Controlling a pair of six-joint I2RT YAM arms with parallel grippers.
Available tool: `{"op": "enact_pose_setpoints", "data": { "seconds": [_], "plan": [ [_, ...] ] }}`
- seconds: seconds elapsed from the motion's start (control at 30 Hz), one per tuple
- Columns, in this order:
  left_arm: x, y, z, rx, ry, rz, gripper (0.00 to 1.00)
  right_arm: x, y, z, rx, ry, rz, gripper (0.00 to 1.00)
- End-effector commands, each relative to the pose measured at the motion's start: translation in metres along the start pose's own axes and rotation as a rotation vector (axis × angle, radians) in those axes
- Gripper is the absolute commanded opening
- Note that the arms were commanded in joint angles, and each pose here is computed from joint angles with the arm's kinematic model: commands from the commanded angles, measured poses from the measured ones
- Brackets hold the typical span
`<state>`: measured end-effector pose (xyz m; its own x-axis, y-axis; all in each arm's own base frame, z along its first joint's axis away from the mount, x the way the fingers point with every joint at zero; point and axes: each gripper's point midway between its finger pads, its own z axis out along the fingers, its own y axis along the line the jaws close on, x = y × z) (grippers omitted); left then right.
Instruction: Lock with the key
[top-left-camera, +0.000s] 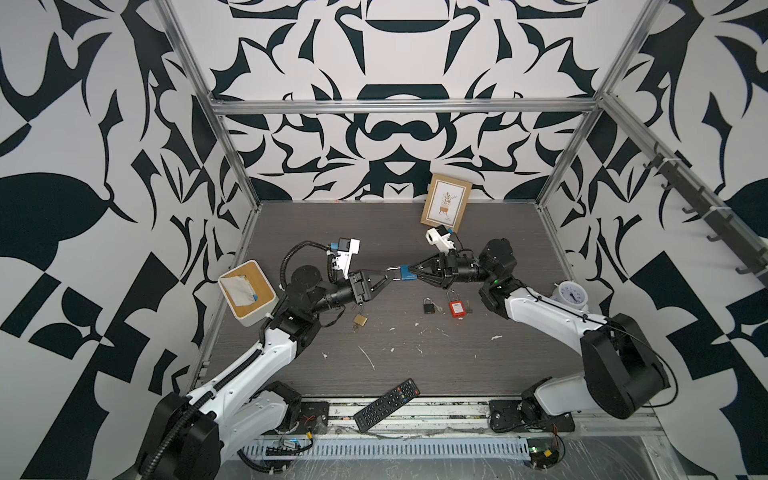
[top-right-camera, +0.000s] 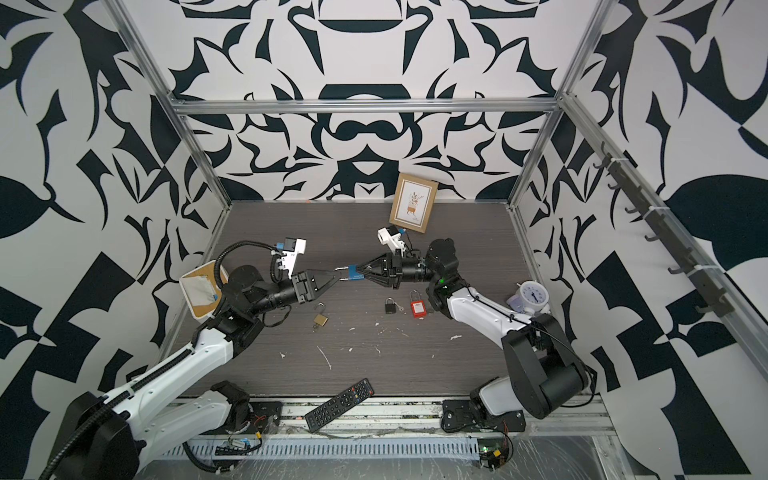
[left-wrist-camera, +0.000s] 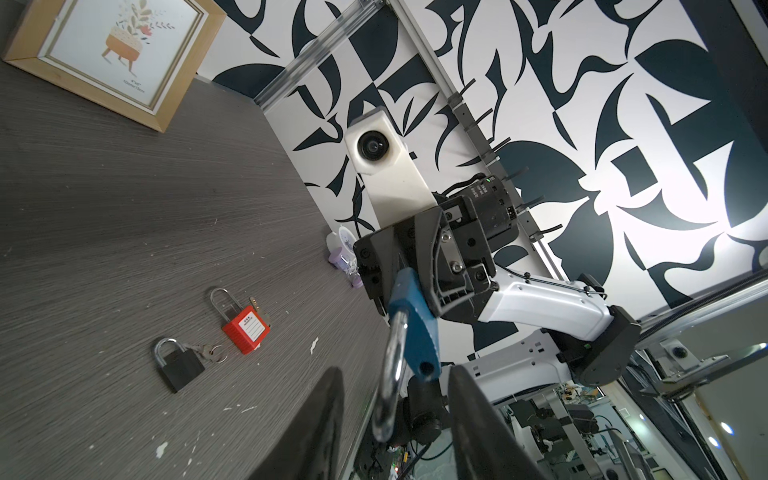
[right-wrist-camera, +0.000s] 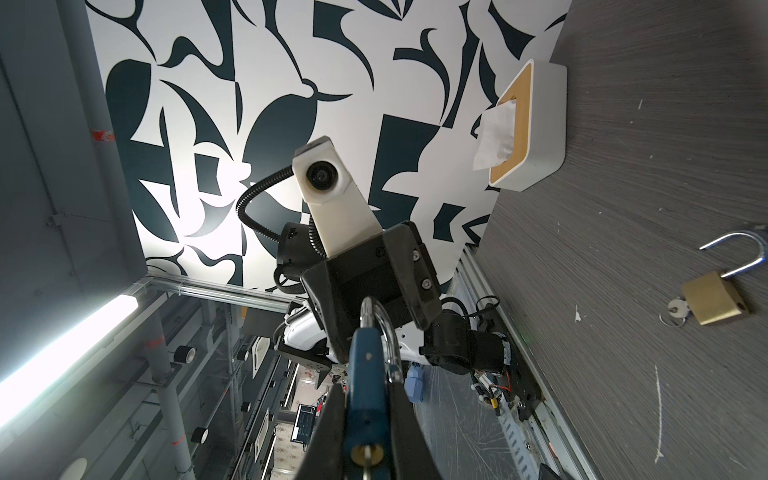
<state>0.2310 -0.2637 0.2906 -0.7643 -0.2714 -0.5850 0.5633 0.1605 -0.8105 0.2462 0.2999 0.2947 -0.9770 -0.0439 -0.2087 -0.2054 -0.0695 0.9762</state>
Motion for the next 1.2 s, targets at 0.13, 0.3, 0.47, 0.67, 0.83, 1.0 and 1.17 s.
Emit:
{"op": "enact_pose_setpoints", "data": {
  "seconds": [0.13,0.3,0.47,0.67,0.83,1.0,1.17],
  "plan": [
    [-0.005,-0.017,0.005,0.066,0.002,0.019,0.36,0.003,0.021,0.000,-0.004,0.002,-0.121,0.00],
    [-0.002,-0.015,0.003,0.056,0.003,0.008,0.36,0.003,0.020,0.000,0.024,0.004,-0.137,0.00],
    [0.001,-0.016,0.002,0.060,0.016,-0.002,0.35,0.001,0.021,0.000,0.033,-0.002,-0.153,0.00],
    [0.006,-0.016,0.004,0.071,0.036,-0.011,0.31,-0.002,0.025,0.000,0.032,-0.012,-0.168,0.00],
    [0.011,-0.014,0.004,0.071,0.045,-0.019,0.28,-0.004,0.027,0.001,0.031,-0.021,-0.180,0.00],
    [0.013,-0.015,0.002,0.072,0.043,-0.021,0.26,-0.005,0.026,0.001,0.038,-0.027,-0.188,0.00],
    [0.014,-0.016,0.000,0.071,0.041,-0.026,0.26,-0.005,0.024,-0.001,0.056,-0.035,-0.198,0.00]
  ]
}}
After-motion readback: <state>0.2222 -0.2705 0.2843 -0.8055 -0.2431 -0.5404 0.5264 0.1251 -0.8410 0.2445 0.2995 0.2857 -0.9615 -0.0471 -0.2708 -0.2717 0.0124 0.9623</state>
